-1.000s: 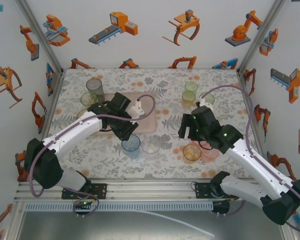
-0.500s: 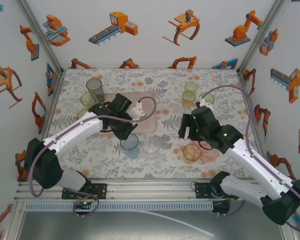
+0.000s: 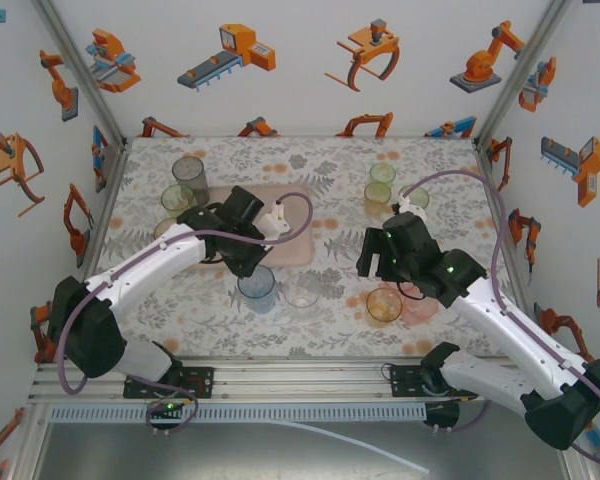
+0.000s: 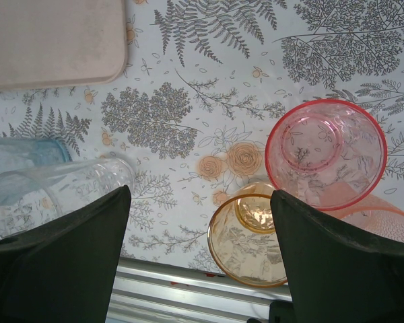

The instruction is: Place the glasses into the tray

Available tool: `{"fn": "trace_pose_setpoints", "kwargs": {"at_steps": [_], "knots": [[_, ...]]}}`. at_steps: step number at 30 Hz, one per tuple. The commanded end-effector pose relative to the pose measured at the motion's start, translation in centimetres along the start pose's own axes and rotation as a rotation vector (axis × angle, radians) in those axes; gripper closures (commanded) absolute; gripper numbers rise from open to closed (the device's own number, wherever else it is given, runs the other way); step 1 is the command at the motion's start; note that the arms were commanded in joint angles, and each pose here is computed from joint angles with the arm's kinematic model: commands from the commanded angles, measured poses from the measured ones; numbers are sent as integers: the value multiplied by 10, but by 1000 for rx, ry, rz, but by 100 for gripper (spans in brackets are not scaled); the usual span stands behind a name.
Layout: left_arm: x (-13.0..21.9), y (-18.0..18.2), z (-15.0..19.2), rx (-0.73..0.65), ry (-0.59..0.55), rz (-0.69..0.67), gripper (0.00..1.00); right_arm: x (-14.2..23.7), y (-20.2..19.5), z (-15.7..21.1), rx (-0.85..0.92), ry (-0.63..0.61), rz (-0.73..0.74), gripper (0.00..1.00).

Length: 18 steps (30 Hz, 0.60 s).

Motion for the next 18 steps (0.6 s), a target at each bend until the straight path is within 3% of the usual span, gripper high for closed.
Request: {"fn": "trace_pose_setpoints", "kwargs": {"at_steps": [1,18], "knots": [[15,2,-5,-20,-9,-26,87,1,-1,0,-7,-10,-12,24],[37,15,-17,-48,-17,-103,89,-3,-2,2,-6,-7,-13,24]]}}
Point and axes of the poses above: each hand's point on the last joint's axis, 136 mm out from that joint toward the fingers, its own x axis back along the fingers, its own y axis along the line the jaws close on, z = x × y, the point moved 7 cm from there along x, back along the fingers, and after that the axes turned 8 degrees about -x, right-handed, at the moved point
